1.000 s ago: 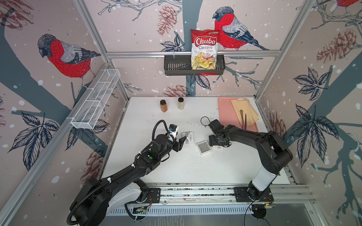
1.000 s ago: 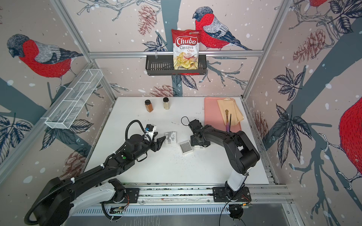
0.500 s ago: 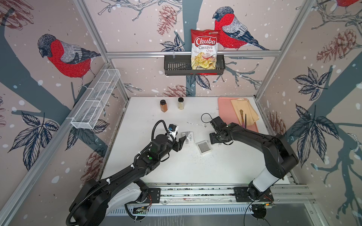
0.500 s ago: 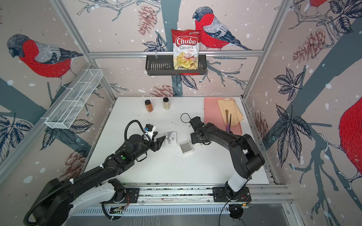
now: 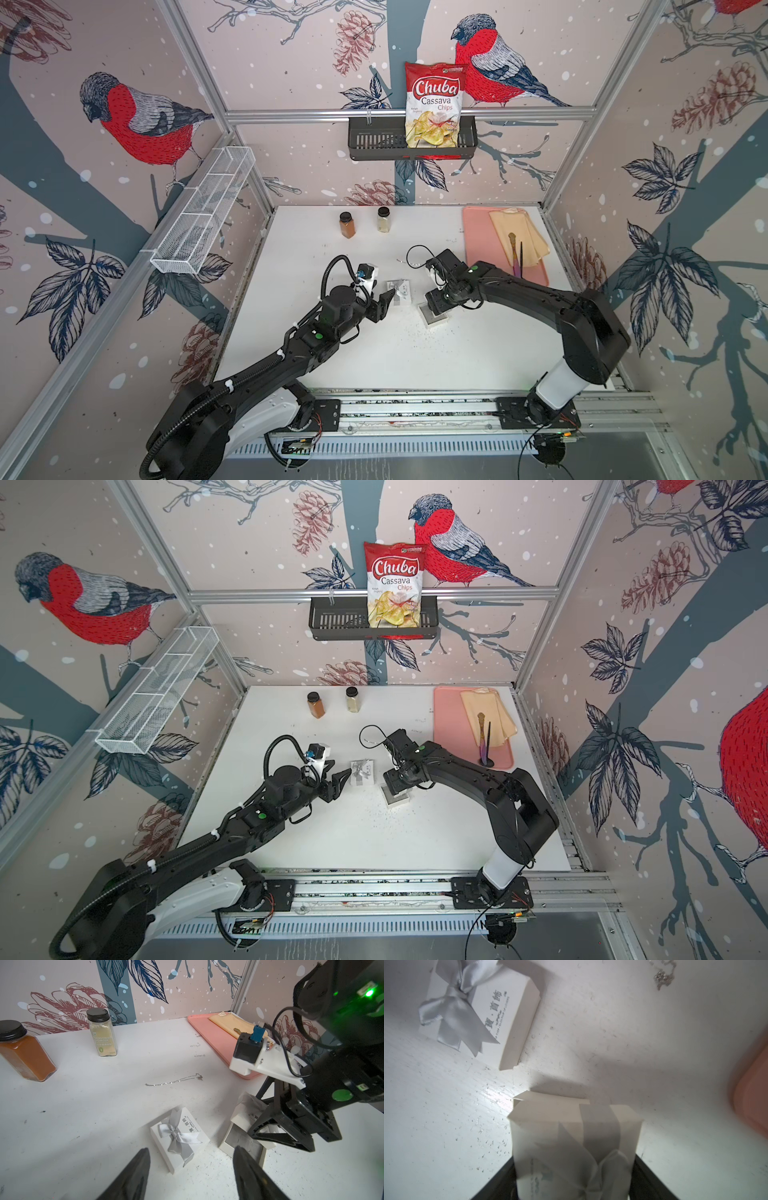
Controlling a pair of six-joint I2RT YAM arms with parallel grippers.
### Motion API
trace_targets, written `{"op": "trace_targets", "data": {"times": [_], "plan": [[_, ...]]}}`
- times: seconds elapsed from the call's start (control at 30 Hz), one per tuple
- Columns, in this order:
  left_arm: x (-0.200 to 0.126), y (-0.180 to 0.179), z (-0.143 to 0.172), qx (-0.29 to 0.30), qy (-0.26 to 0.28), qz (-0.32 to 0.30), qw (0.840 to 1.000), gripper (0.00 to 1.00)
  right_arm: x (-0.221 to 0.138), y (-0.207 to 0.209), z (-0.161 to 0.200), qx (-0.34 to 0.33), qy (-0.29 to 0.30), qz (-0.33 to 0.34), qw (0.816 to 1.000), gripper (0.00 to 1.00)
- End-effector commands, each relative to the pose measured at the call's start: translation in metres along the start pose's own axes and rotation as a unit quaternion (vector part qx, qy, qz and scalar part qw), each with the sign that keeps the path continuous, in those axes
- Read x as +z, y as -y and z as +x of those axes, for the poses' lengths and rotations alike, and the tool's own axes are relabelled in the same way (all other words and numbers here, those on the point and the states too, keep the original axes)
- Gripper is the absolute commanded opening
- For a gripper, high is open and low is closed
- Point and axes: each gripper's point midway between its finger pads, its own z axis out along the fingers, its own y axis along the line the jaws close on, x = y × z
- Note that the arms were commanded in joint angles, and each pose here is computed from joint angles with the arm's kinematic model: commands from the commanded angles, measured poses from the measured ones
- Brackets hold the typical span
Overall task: Take the necklace out of the lift-off lid jewelry box
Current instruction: Close the lid on the jewelry box.
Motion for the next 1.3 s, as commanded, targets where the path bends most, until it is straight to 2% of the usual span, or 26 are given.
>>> {"op": "trace_targets", "data": {"times": [0.0,1.27], "plan": [[-0.001,-0.001,-0.009,-0.003,0.019,-0.003,1.000,0.68,0.002,-0.011,0.003,-0.012,-0.010,-0.014,1.000,0.73],[0.005,-0.003,0.003,-0.005,0.008,0.001,1.000,0.68,0.015,-0.021,0.013,0.001,-0.049,0.000,0.999,0.75]]}}
